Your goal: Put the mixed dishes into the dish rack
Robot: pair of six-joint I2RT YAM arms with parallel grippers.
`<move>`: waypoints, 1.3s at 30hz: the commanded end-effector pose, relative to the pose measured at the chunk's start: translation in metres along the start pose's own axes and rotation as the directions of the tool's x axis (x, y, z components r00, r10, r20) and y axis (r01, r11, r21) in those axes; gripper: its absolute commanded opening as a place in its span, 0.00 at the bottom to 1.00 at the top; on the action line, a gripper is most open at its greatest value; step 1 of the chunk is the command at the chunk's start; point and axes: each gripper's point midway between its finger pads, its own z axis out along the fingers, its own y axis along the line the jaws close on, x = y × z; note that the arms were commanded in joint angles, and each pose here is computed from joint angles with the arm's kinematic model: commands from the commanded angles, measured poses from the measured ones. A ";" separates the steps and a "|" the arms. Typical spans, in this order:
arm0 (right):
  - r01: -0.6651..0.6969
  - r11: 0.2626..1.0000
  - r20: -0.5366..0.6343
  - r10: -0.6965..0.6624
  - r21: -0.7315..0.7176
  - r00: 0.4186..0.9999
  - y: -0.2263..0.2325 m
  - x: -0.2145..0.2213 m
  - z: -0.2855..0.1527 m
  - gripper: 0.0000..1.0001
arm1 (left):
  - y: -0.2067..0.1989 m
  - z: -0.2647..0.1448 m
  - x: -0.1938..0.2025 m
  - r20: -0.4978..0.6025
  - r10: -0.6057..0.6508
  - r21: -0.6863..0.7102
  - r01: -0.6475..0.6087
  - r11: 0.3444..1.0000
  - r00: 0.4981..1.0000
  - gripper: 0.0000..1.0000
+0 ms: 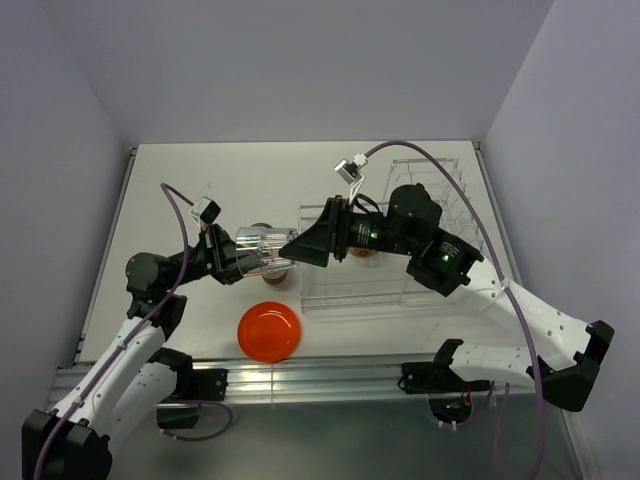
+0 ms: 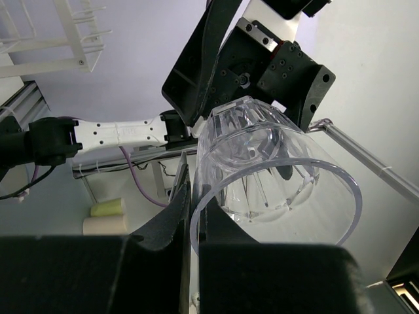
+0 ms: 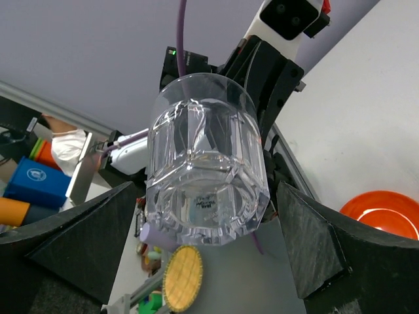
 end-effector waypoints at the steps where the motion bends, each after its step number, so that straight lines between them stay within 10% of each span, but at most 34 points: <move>1: 0.016 0.997 0.028 -0.014 -0.078 0.999 0.020 -0.012 0.004 0.94 | -0.015 -0.002 0.008 -0.020 0.081 0.043 -0.080 0.996 0.996 0.00; 13: -0.008 0.991 0.015 0.010 -0.134 1.000 0.029 -0.007 0.009 0.66 | -0.016 -0.002 0.013 -0.048 0.093 0.045 -0.091 0.995 0.995 0.00; 19: -0.016 0.988 0.013 0.018 -0.153 1.000 0.033 -0.005 0.009 0.00 | -0.011 -0.005 0.017 -0.060 0.099 0.045 -0.096 0.994 0.993 0.52; 22: -0.013 0.990 0.034 0.018 -0.138 0.999 0.032 -0.008 0.005 0.00 | -0.007 -0.008 0.019 -0.052 0.097 0.040 -0.095 0.995 0.994 0.99; 39: 0.065 0.972 0.140 -0.098 0.227 0.985 -0.005 -0.040 -0.029 0.00 | 0.037 -0.030 0.029 0.044 0.165 -0.196 -0.154 0.969 0.985 0.99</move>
